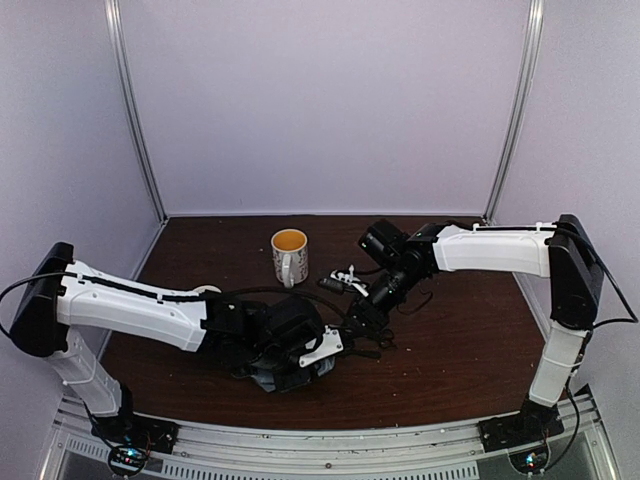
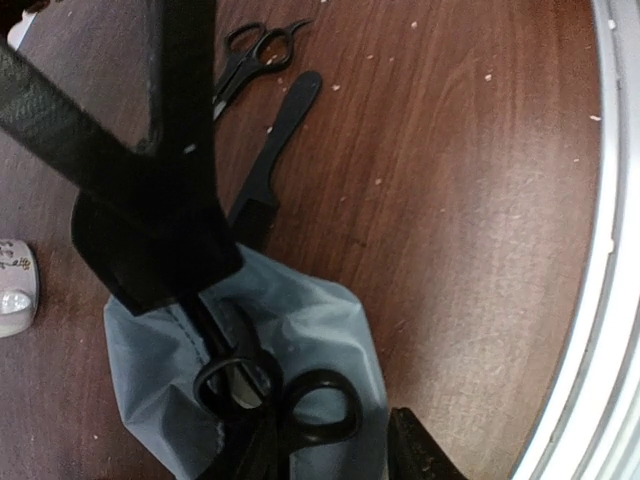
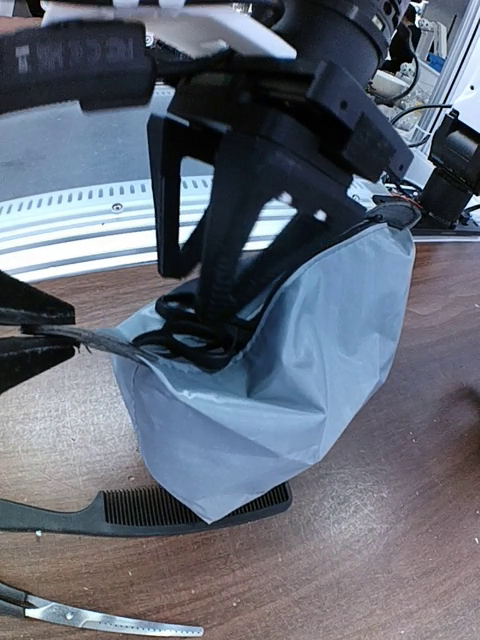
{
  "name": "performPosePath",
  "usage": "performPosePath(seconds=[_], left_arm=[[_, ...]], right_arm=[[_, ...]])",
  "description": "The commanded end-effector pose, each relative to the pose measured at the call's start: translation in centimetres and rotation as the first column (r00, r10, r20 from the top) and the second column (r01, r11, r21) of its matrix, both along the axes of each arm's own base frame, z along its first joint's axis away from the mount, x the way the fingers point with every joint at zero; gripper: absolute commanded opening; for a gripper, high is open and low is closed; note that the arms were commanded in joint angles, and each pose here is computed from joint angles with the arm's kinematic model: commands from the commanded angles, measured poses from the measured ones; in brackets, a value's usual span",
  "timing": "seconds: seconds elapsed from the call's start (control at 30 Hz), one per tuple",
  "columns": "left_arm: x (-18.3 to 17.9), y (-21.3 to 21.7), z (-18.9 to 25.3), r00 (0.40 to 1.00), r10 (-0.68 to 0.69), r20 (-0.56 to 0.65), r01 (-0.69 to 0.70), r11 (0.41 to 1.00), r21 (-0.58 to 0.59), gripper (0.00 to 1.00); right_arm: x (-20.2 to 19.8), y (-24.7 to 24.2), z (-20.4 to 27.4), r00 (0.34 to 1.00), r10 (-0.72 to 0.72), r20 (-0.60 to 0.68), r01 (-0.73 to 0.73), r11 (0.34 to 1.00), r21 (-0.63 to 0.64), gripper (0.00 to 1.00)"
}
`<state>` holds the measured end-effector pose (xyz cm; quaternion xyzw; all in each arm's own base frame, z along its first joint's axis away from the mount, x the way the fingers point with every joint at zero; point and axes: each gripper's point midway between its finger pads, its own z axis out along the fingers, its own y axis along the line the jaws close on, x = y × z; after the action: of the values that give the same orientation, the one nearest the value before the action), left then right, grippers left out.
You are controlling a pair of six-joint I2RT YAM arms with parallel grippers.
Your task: Sort the hair-cutting tools
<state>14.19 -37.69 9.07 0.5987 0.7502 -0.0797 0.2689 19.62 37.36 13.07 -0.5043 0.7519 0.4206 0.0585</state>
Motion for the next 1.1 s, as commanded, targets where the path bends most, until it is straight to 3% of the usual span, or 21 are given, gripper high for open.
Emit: performPosePath(seconds=[0.0,0.13,0.5,0.8,0.87,1.0,1.07], left_arm=[[2.7,0.4,-0.1,0.987,0.120,0.111,-0.125,0.992,0.032,0.40],[3.2,0.8,0.2,0.980,0.147,0.133,-0.153,0.987,0.036,0.38],[4.3,2.1,2.0,0.956,0.210,0.207,-0.215,0.977,0.004,0.11],[4.8,2.4,3.6,0.943,0.249,0.220,-0.242,0.968,-0.061,0.04],[4.9,2.9,4.4,0.936,0.273,0.221,-0.256,0.961,-0.102,0.09],[5.6,5.1,6.3,0.906,0.372,0.204,-0.339,0.923,-0.180,0.47],[6.4,6.6,6.4,0.889,0.438,0.132,-0.406,0.888,-0.214,0.57]], right_arm=[[0.2,0.3,1.0,1.000,0.002,-0.008,-0.002,1.000,0.030,0.06],[0.2,0.2,0.9,1.000,0.003,-0.010,-0.003,1.000,0.029,0.06],[0.1,0.2,1.0,1.000,0.006,-0.013,-0.006,1.000,0.029,0.06],[-0.2,-0.2,1.0,1.000,0.010,-0.009,-0.010,1.000,0.019,0.07],[-0.4,-0.5,0.9,1.000,0.011,-0.011,-0.011,1.000,0.007,0.07],[-0.6,-1.8,1.2,1.000,0.022,0.005,-0.022,0.999,-0.025,0.07],[-0.8,-2.5,1.1,1.000,0.016,-0.006,-0.016,0.999,-0.040,0.07]])
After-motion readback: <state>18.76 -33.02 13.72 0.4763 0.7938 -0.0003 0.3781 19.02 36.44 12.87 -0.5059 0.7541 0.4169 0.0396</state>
